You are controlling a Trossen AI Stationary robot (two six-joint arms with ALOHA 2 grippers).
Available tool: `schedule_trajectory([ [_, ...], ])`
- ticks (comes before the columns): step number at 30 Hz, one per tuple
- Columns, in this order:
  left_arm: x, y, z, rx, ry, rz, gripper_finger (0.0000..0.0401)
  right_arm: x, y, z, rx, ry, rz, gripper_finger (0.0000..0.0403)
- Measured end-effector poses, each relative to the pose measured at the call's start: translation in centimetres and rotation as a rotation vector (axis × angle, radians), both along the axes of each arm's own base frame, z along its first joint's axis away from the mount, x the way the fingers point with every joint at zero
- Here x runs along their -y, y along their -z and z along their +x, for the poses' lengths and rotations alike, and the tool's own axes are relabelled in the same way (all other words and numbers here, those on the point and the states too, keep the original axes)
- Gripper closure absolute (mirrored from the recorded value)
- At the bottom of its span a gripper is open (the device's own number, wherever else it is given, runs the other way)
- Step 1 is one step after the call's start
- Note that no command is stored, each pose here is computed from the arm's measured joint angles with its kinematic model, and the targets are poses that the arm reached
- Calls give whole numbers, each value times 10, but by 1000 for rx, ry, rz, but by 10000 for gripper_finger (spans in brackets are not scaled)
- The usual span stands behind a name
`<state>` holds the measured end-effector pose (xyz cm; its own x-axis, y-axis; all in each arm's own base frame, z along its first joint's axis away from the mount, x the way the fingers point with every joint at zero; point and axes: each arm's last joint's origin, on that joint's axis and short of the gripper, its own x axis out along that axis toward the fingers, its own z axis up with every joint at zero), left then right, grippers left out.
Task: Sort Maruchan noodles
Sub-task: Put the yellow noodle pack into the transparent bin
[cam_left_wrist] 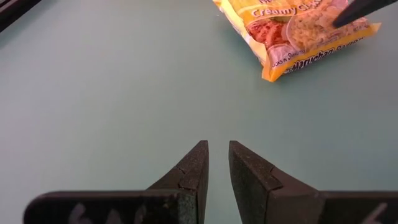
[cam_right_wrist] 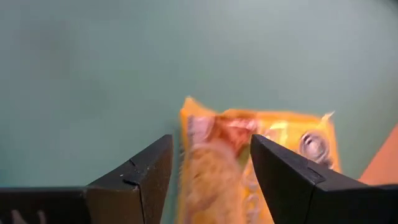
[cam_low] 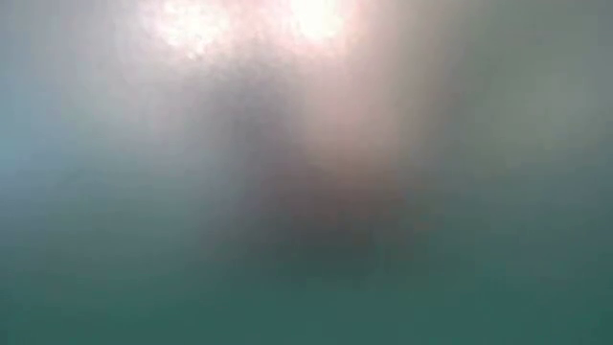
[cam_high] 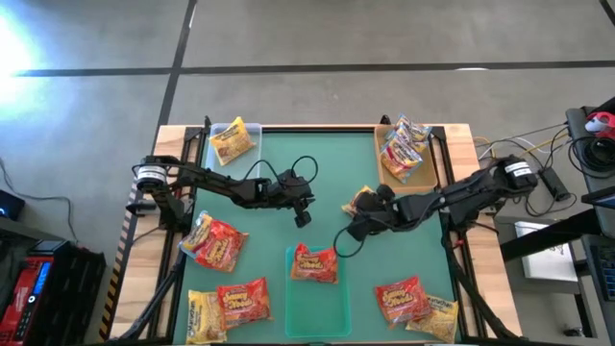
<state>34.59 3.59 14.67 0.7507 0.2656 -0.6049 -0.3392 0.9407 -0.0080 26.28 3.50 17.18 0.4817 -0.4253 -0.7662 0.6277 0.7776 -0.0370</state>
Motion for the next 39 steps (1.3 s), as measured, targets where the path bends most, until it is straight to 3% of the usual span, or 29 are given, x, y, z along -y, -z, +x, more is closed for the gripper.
schedule_trajectory([
  [4, 0, 0, 0, -1, 0, 0, 355, -1, -5, -5, -79, 64, 158, 197],
  [10, 0, 0, 0, 2, 0, 0, 355, 2, -3, -24, -242, 244, 198, 197],
  [16, 0, 0, 0, 2, 0, 0, 355, 1, -2, -27, -274, 254, 228, 197],
  [27, 0, 0, 0, 3, 1, 0, 355, 3, 13, -5, -225, 145, 175, 197],
  [39, 0, 0, 0, 5, 1, -1, 355, 15, 34, 26, -144, 21, -85, 197],
])
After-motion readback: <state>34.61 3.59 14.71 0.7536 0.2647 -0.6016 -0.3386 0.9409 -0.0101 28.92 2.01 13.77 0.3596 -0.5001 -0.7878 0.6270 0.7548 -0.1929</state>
